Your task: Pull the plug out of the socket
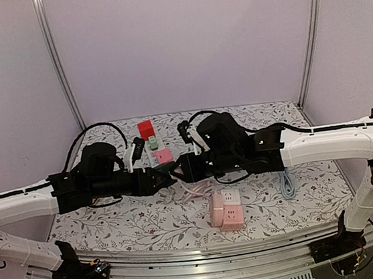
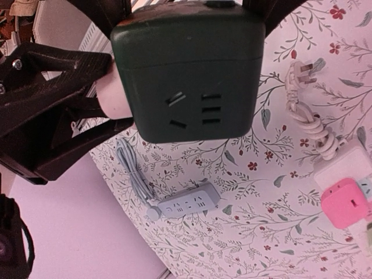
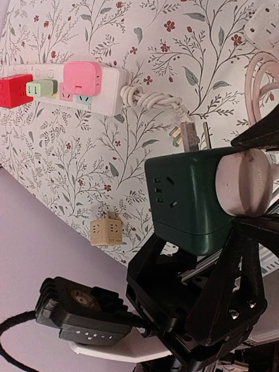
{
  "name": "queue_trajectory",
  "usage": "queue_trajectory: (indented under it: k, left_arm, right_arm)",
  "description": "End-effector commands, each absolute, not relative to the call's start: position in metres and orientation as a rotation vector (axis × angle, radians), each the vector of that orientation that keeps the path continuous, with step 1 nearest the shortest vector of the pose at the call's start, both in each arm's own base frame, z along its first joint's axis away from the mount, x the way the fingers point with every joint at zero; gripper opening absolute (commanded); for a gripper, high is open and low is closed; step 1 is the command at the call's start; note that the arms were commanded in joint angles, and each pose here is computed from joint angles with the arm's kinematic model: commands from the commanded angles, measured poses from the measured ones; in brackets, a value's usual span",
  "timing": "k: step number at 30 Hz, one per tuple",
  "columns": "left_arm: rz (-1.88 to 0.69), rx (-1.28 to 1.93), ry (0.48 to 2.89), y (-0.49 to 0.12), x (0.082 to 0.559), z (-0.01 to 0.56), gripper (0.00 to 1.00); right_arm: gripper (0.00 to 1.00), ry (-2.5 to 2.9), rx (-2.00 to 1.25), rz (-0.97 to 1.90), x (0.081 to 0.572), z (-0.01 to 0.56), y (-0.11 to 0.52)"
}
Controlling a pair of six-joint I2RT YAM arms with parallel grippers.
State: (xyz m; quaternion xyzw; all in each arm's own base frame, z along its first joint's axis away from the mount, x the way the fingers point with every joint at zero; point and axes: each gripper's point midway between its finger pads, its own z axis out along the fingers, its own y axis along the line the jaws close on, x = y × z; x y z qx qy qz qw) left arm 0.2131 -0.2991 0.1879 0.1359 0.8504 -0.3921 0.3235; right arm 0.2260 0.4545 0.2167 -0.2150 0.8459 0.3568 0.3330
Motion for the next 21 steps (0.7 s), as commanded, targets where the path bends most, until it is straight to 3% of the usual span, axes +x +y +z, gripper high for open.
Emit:
queue_trajectory:
  k: [1, 12, 21]
  left_arm:
    - [-1.157, 0.404, 2.128, -0.306, 0.204, 0.218, 0.15]
    - [-0.753, 0.411, 2.294, -0.280, 0.220, 0.172, 0.13]
    - [-0.824, 0.352, 2.246, -0.283, 0.223, 0.185, 0.14]
  right_arm:
    - [0.00, 2.219, -0.587, 0.761, 0.240, 0.198, 0.433]
    - [0.00, 2.270, -0.395, 1.031, 0.234, 0.244, 0.451]
    - [0.00, 2.241, -0.449, 1.042, 0.231, 0.254, 0.452]
